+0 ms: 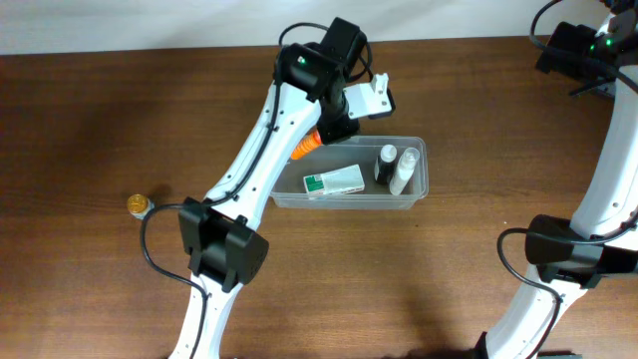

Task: Pack container
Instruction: 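Lift the orange tube and carry it over the container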

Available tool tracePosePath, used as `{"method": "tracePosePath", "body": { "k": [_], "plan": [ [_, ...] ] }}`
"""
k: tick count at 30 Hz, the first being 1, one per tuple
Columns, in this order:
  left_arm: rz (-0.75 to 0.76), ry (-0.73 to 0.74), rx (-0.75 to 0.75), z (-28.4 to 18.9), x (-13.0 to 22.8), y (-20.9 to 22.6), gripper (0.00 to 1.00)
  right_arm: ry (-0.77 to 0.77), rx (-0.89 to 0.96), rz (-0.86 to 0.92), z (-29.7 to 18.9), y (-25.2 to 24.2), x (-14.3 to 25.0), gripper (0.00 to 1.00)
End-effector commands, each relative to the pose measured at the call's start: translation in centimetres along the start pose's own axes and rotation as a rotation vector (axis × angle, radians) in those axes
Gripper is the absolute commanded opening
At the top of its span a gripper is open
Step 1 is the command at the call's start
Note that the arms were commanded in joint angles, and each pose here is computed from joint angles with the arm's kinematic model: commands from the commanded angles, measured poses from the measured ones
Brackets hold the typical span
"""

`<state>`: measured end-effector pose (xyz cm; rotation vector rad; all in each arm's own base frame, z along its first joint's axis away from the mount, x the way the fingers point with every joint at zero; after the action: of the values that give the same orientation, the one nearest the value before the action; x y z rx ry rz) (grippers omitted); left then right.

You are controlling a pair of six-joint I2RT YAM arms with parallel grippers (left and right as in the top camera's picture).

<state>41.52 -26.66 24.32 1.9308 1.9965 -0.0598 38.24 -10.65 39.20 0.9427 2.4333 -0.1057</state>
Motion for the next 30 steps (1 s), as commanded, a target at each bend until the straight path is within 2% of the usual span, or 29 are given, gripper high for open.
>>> {"method": "tracePosePath", "body": {
  "k": [1,10,11,13,20,30],
  "plan": [
    [0.023,0.005,0.007,1.2,-0.2,-0.2,0.20,-0.016,0.004,0.009,-0.7,-0.3,-0.1,0.98],
    [0.029,0.018,0.031,3.9,0.0,-0.7,0.21,-0.017,0.004,0.009,-0.7,-0.3,-0.1,0.98],
    [0.029,0.020,0.036,4.2,0.1,-0.8,0.28,-0.016,0.004,0.009,-0.7,-0.3,-0.1,0.98],
    [0.030,0.023,0.039,4.5,0.1,-0.9,0.35,-0.016,0.004,0.009,-0.7,-0.3,-0.1,0.98],
    [0.029,0.021,0.036,4.8,0.2,-0.9,0.43,-0.017,0.004,0.009,-0.7,-0.3,-0.1,0.98],
    [0.030,0.020,0.035,4.8,0.2,-0.9,0.45,-0.017,0.004,0.009,-0.7,-0.3,-0.1,0.98]
  ]
}}
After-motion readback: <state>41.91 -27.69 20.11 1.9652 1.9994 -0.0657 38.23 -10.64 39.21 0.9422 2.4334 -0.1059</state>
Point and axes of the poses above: each gripper's point midway between its finger pads, its own z axis out along the fingers, its own y axis along the line the jaws close on, x = y × z, the point moved 8 cm from there along -z, back along the fingers, and after that the axes turned 10 degrees about z, right-handed, at the moved point
